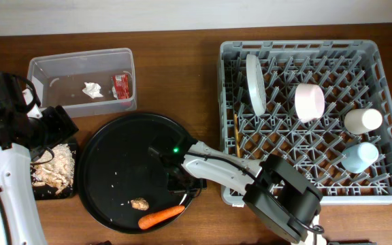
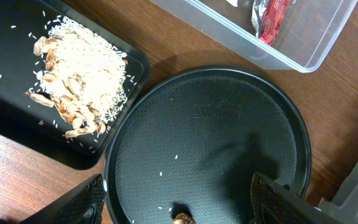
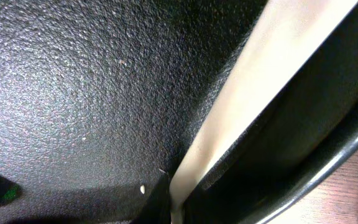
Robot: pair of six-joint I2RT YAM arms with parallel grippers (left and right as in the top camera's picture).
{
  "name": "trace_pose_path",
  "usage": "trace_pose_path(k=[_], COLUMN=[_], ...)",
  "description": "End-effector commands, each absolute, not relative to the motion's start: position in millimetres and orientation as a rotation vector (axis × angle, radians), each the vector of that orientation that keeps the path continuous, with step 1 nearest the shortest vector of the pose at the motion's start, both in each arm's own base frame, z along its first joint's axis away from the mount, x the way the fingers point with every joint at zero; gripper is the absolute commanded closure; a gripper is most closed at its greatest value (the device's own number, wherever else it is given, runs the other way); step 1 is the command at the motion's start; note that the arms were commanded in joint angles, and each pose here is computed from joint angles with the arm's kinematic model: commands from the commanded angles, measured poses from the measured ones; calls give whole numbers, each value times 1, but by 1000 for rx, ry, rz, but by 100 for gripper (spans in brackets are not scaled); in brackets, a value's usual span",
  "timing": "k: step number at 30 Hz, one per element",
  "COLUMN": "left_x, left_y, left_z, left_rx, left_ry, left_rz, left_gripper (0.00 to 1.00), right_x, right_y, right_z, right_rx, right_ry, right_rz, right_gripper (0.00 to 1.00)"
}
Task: Sort waste into correct bins and load items into the dishwasher rack
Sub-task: 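Place the white fork in the rack's left side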
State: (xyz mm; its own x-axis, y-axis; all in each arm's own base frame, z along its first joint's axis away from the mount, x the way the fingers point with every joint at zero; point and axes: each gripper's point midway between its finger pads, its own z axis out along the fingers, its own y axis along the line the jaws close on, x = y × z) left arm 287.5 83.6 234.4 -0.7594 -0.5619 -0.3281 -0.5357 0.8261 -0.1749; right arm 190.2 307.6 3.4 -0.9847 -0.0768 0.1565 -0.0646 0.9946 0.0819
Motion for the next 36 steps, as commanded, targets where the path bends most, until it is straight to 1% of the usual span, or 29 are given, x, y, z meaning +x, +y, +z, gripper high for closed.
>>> trace_pose_path(k=[1,5,6,8,11,14,16,17,20,24,25,31,33,36], left_x=[288,288,288,288,288,288,288,288,288,289,289,289,289,288], left_y=[83,83,83,83,83,83,83,83,82,78,77,77,77,76], left_z=[238,238,238,238,238,238,238,238,238,238,238,238,238,237], left_rx=[-831,-831,-831,-831,-831,-831,-832,-831,-827,-811,-809,-809,-808,-810], left_ry=[2624,2624,2624,2625,2625,2625,2627,2627,2628,2635,2636,2636,2636,2642], left_rz=[-114,-114,-114,-114,-114,-114,-114,-114,-119,-123,-124,-125,-125,-126], left_gripper=[26,26,26,26,26,26,26,26,26,26,26,26,25,26], right_x=[211,240,245,255,268,274,277,276,274,275,275,272,276,284], right_y=[306,306,304,293,274,254,223,212,189,171,169,165,168,170], right_z=[22,65,75,102,142,167,187,190,187,169,161,127,115,101], right_rx=[109,155,171,163,155,162,210,241,261,275,319,459,530,536], right_ry=[-3070,-3168,-3186,-3241,-3311,-3349,-3356,-3342,-3293,-3247,-3235,-3186,-3193,-3226], right_rz=[-55,-81,-79,-38,-51,-95,-72,-44,29,82,91,113,102,83], right_gripper=[94,94,96,96,96,96,96,96,96,96,96,96,96,95])
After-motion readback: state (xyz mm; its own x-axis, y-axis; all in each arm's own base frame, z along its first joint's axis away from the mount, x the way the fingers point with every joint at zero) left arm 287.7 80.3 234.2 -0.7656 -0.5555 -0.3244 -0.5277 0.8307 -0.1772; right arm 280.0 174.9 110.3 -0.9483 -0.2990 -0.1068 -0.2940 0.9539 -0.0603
